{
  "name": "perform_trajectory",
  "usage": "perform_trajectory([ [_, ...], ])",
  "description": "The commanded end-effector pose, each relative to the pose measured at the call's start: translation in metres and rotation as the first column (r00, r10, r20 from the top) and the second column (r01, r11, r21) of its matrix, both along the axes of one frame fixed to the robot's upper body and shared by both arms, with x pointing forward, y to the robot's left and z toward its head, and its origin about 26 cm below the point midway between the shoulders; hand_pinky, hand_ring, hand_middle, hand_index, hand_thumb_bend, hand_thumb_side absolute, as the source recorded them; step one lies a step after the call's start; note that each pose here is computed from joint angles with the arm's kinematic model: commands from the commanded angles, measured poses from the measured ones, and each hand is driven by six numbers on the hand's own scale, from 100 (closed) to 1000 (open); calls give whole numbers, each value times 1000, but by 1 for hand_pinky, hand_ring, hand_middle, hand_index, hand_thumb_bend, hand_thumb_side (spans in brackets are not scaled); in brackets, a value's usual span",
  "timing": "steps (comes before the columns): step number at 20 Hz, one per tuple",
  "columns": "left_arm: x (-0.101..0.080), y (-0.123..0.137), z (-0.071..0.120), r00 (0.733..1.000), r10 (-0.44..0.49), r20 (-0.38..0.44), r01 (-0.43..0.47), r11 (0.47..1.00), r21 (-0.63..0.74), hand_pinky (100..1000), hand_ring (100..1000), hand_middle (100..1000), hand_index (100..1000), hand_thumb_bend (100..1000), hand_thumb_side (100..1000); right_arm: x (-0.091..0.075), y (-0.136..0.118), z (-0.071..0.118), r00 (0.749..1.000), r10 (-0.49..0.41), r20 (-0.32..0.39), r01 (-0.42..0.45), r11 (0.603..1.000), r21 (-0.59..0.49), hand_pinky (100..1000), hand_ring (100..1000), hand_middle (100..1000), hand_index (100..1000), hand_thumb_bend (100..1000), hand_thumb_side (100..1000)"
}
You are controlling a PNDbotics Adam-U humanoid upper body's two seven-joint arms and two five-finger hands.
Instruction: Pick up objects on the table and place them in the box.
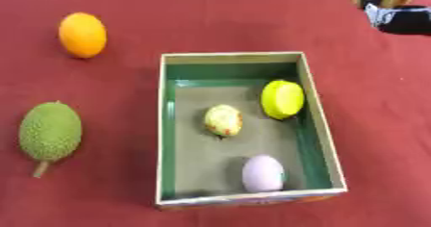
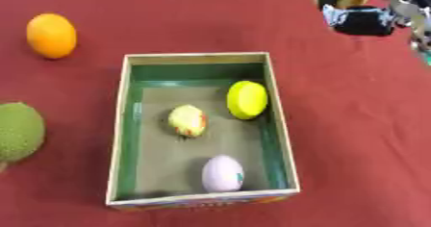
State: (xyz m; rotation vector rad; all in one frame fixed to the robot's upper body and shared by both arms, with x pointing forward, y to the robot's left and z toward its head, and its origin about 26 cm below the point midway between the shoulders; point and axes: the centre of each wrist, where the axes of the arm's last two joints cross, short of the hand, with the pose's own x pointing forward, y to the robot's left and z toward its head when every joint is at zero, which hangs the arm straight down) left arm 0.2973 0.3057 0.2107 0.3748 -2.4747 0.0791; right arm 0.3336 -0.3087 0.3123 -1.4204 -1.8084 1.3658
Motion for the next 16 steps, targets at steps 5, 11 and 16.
perform_trajectory([
  [5,-3,0,10,999,-5,32,3,999,36,754,612,586,803,100,529,-42,26,10,977,161,-139,-175,980,-95,615,627,511,598,100,320],
  [11,-2,-2,12,999,-16,34,15,999,44,754,614,586,804,100,525,-42,35,-2,946,262,-193,-297,938,-180,593,611,521,606,100,360],
  [16,-1,-4,12,999,-26,32,24,999,49,754,614,587,804,100,525,-39,50,-9,930,285,-231,-325,932,-160,578,595,529,621,100,320],
])
